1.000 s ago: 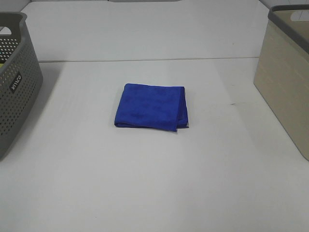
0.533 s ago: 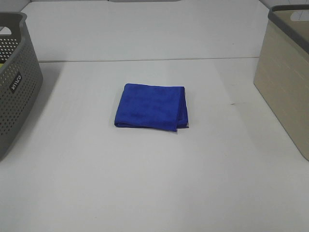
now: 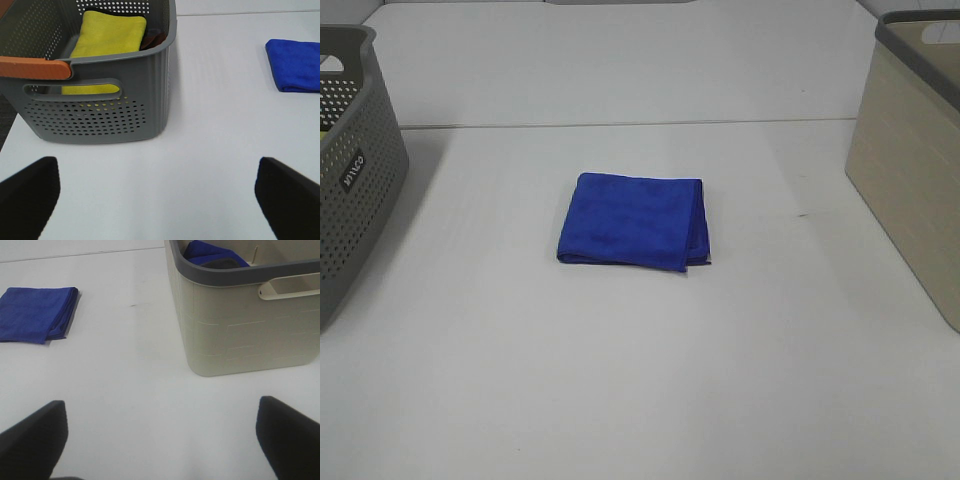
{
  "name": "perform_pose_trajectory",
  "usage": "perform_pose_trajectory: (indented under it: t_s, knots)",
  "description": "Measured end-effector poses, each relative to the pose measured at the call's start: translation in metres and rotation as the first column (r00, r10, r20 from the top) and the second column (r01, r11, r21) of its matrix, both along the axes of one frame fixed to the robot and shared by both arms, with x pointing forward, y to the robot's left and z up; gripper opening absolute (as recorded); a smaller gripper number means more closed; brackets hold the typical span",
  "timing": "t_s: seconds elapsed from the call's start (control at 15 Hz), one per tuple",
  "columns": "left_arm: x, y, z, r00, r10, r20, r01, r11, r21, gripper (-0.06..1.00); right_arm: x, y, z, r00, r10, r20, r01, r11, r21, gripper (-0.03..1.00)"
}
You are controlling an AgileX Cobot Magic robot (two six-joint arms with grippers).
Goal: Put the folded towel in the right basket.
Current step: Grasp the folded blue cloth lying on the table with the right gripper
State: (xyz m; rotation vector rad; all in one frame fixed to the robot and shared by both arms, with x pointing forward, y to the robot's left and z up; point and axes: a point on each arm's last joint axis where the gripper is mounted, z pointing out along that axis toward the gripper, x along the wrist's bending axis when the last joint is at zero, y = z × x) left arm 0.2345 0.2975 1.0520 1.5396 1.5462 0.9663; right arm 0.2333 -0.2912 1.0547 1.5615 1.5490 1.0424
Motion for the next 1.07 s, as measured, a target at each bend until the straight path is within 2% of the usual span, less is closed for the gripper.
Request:
perform_pose_trajectory:
  t_s: [1.07]
  knots:
    - [0.0000, 0.0000, 0.0000, 1.000, 0.000, 0.000, 0.000, 1.000, 0.000, 0.99, 0.0000, -0.0001, 0.0000, 1.000, -0.001, 0.000, 0.001, 1.000, -0.001, 0.97]
